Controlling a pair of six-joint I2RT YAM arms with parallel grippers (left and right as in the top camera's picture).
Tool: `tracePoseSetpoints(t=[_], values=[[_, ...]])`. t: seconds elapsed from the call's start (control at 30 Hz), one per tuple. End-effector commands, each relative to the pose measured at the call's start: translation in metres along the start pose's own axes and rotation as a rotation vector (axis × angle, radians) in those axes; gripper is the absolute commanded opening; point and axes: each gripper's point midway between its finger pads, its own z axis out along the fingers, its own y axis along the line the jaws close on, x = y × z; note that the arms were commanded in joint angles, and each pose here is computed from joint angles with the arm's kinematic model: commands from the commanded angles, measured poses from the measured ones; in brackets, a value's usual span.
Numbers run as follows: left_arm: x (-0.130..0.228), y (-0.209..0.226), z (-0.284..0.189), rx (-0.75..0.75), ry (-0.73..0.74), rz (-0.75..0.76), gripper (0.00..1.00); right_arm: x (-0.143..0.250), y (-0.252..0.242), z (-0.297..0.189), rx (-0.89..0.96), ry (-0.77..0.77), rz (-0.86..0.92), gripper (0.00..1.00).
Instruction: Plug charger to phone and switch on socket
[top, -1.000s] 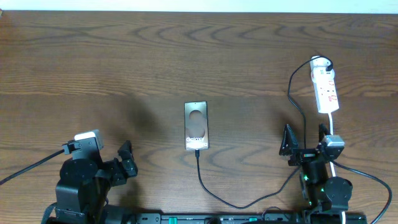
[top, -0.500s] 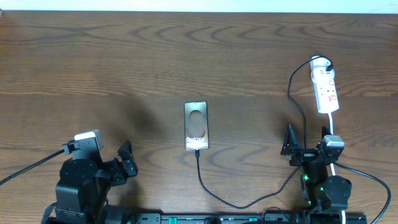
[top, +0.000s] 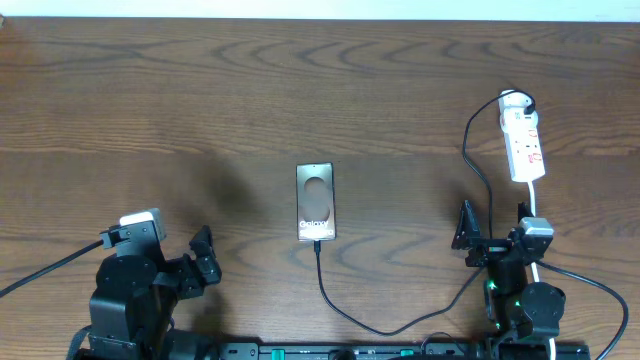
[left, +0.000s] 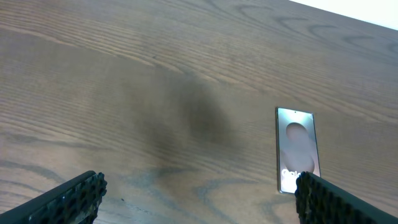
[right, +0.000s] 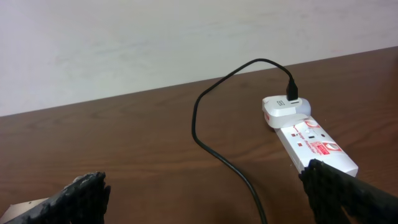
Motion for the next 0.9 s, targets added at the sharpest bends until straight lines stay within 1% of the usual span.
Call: tracePoseSetpoints(t=[0.0,0.67,0.77,0.87], values=[[-0.002,0.001,-0.001,-0.005,-0.007,0.012,0.99,0.0,-0.003,0.0,0.015,-0.004,-0.018,0.99],[0.0,0.0,-0.004,0.006,-0.015,0.016,0.99,0.0,-0.003,0.0,0.015,-0.004,-0.018,0.99],[0.001,0.01,-0.007,-0.031,-0.047,0.011,0.99,0.0,-0.003,0.0,0.015,-0.004,-0.018,0.99],[0.009,0.02,-0.007,-0.058,-0.073,-0.017,0.99,0.0,-0.003,0.0,0.015,-0.004,-0.018,0.99]])
